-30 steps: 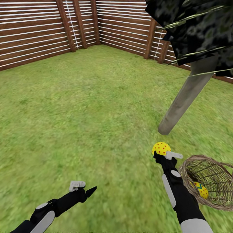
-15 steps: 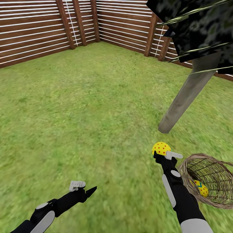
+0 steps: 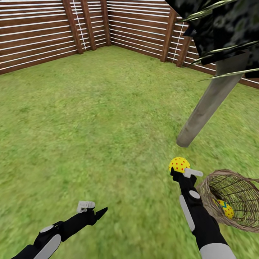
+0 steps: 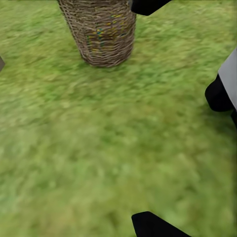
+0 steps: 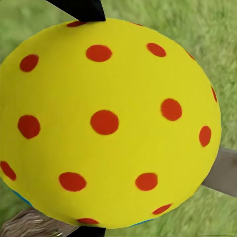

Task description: Take the three Easter eggs out of the wicker basket on the lawn in the garden, then place them on the lawn next to a single tree (choose any tree) so that all three eggs are next to the same tree and none are left in the basket.

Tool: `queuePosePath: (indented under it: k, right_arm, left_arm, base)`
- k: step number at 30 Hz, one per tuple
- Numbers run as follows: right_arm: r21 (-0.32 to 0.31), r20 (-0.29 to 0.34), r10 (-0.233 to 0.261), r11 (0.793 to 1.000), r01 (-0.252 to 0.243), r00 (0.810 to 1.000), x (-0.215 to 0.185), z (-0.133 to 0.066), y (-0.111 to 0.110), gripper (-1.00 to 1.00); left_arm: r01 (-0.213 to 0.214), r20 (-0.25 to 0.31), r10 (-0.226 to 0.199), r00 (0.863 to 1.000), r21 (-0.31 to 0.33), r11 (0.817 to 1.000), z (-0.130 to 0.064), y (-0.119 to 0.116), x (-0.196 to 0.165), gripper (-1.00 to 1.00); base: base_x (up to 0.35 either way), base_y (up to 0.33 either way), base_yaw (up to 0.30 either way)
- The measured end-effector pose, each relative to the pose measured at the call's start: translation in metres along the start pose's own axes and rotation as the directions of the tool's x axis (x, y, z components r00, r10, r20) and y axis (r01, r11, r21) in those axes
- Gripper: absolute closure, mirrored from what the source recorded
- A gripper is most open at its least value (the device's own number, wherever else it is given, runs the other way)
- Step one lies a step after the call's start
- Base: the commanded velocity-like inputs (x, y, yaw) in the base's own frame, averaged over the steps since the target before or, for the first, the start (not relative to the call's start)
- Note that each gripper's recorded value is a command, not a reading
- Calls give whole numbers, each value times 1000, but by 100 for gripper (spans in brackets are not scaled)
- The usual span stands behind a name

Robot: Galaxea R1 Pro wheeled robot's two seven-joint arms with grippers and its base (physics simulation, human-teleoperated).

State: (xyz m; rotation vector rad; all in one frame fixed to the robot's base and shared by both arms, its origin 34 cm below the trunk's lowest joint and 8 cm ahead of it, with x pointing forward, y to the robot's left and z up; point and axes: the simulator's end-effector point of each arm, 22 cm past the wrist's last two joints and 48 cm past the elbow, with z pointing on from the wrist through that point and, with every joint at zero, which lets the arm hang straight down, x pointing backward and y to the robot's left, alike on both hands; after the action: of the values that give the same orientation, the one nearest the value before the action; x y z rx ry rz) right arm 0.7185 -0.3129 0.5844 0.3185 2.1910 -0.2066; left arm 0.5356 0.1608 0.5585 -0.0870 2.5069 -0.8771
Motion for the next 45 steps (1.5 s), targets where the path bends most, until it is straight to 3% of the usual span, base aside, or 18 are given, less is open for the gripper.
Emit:
queuePosePath:
  k: [7,10,13,16,21,28,45]
  right_arm:
    - [3,7,-1,1000,1,1000,11,7,-1,100]
    - [0,39,4,1000,-4,999,8,9,1,100]
    - [-1,55,8,1000,-8,998,9,12,1,100]
    - [-2,56,9,1000,-9,998,13,15,1,100]
    - [-4,50,9,1000,-8,999,23,19,2,100]
    - [-2,-29,-7,1000,7,1000,53,27,0,100]
    - [-11,-10,-8,1000,8,1000,75,43,3,100]
  left_arm:
    - [0,-1,0,1000,-1,1000,8,8,6,-100]
    - [0,-1,0,1000,-1,1000,12,11,9,-100]
    - [-56,-12,56,998,-15,998,17,16,15,-100]
    - [-73,-17,73,997,-20,997,21,21,20,-100]
    - [-74,-17,74,997,-19,997,27,26,25,-100]
    - [-75,-17,74,997,-19,997,35,34,31,-100]
    - [-78,-18,78,997,-20,997,56,54,49,-100]
  base:
    - [0,0,0]
    - [0,0,0]
    - [0,0,0]
    - [0,0,0]
    - [0,0,0]
    - [0,0,0]
    - [0,0,0]
